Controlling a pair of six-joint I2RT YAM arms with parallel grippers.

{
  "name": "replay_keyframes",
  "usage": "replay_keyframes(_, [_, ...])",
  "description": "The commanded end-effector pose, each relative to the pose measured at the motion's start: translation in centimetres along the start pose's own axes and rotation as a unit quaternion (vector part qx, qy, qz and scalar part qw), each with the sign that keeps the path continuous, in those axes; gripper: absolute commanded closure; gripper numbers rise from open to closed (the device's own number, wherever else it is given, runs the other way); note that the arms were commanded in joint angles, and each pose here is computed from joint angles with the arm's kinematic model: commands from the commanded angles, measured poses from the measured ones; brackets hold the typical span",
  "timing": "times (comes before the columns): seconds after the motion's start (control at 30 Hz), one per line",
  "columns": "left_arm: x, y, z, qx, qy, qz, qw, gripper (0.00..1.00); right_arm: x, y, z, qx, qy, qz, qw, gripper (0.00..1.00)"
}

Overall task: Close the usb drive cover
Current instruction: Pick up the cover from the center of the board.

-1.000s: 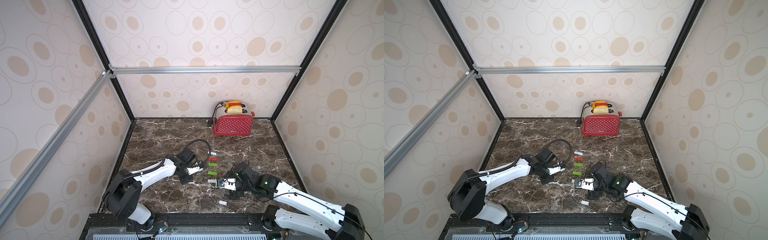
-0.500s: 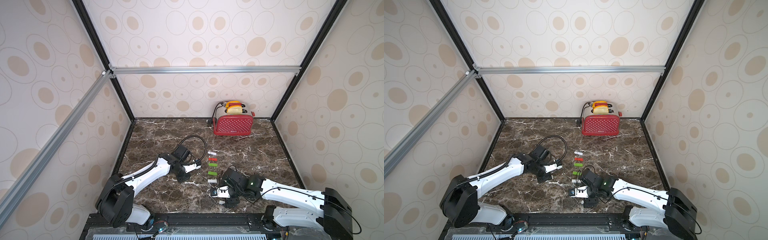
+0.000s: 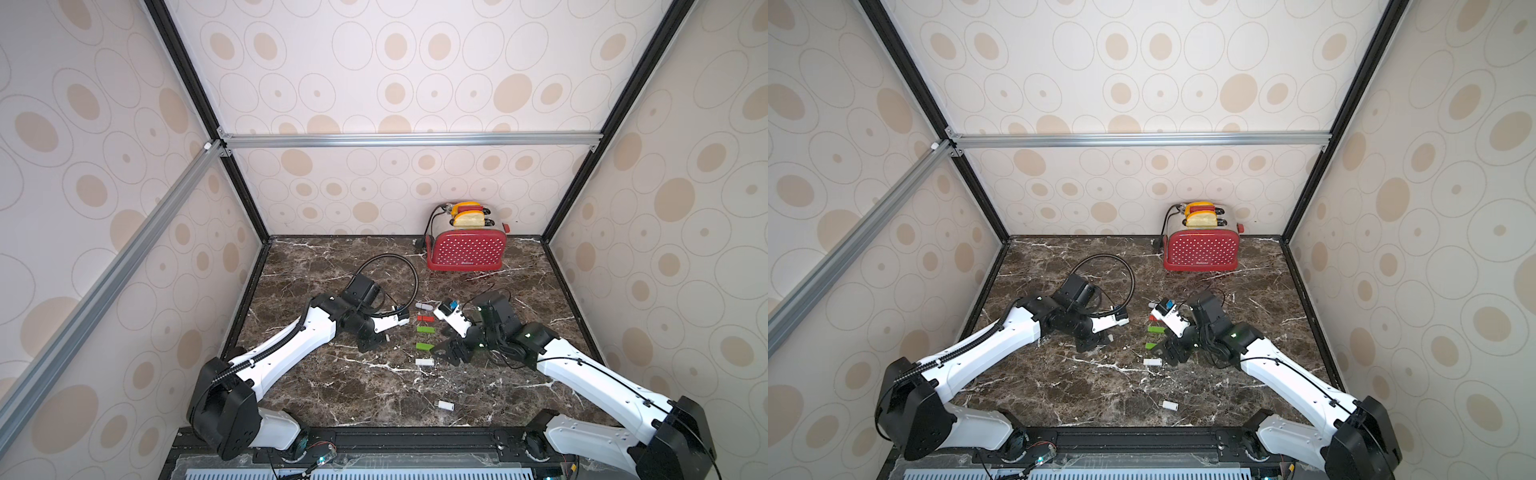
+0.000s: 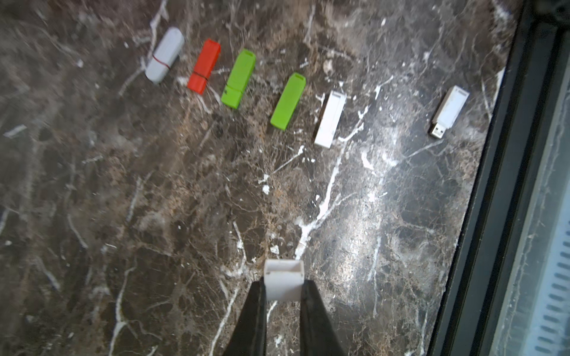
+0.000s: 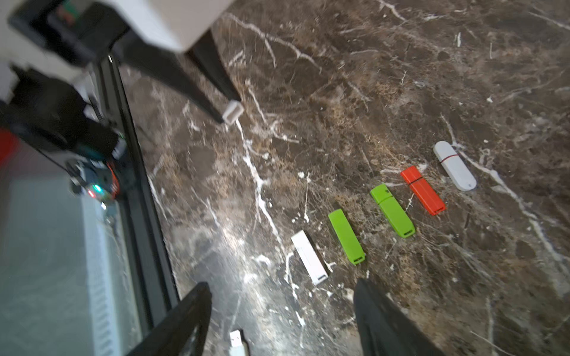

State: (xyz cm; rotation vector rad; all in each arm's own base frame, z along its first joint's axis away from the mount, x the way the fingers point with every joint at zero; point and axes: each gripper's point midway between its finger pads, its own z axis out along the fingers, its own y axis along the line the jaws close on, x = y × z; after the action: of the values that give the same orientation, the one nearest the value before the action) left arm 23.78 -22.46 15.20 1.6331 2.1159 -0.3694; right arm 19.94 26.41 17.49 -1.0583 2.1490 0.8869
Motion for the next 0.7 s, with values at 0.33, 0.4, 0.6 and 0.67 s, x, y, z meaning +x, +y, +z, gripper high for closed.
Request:
replay_keyframes(0.33, [-5.5,2.5,-5.9,-0.085,-0.084,0.12,0.986,0.88,-9.5,-1.5,2.6,-0.127,-0.091,0.317,0.936,0.45])
replay_keyframes(0.4, [-5.5,2.7,-5.9,-0.089,-0.08,0.12,0.985,0.88,-10.4,-1.0,2.8,-0.143,-0.093,0.324,0.93,0.46])
replay_keyframes(0.6, [-6.1,3.5,-6.3,-0.105,-0.081,0.117,0.984,0.88,-12.3,0.5,3.1,-0.163,-0.092,0.309,0.933,0.48])
replay_keyframes(0.67, [-6.3,3.8,-6.4,-0.11,-0.083,0.114,0.984,0.88,-12.4,1.2,3.6,-0.17,-0.08,0.304,0.934,0.51])
